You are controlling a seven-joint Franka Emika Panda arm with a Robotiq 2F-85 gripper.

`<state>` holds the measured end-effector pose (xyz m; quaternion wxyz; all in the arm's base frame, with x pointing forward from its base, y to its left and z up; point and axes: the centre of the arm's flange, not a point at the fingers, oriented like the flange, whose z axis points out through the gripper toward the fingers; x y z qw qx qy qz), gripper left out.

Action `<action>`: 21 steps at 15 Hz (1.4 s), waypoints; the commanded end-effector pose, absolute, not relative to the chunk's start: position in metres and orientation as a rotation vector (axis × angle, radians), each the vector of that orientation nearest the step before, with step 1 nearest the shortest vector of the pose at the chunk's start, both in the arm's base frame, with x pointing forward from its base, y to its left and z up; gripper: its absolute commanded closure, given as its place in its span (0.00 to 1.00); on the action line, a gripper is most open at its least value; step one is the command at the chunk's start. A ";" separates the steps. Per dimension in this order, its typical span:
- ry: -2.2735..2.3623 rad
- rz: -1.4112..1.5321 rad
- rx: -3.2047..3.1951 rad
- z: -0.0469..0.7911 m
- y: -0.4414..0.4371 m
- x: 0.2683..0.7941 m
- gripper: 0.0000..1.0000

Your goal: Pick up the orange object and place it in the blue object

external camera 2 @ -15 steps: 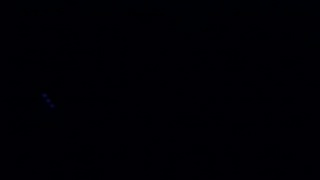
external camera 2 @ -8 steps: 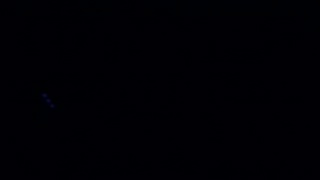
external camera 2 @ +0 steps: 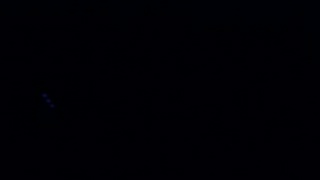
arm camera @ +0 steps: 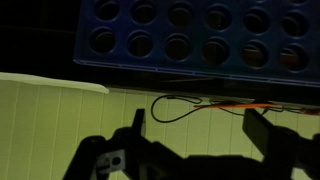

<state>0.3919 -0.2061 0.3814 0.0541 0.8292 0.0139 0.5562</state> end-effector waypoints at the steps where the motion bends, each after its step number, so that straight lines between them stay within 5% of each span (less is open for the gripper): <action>1: -0.025 1.619 2.550 0.417 -0.211 0.387 0.00; 21: -0.136 0.935 2.923 0.417 -0.225 0.393 0.00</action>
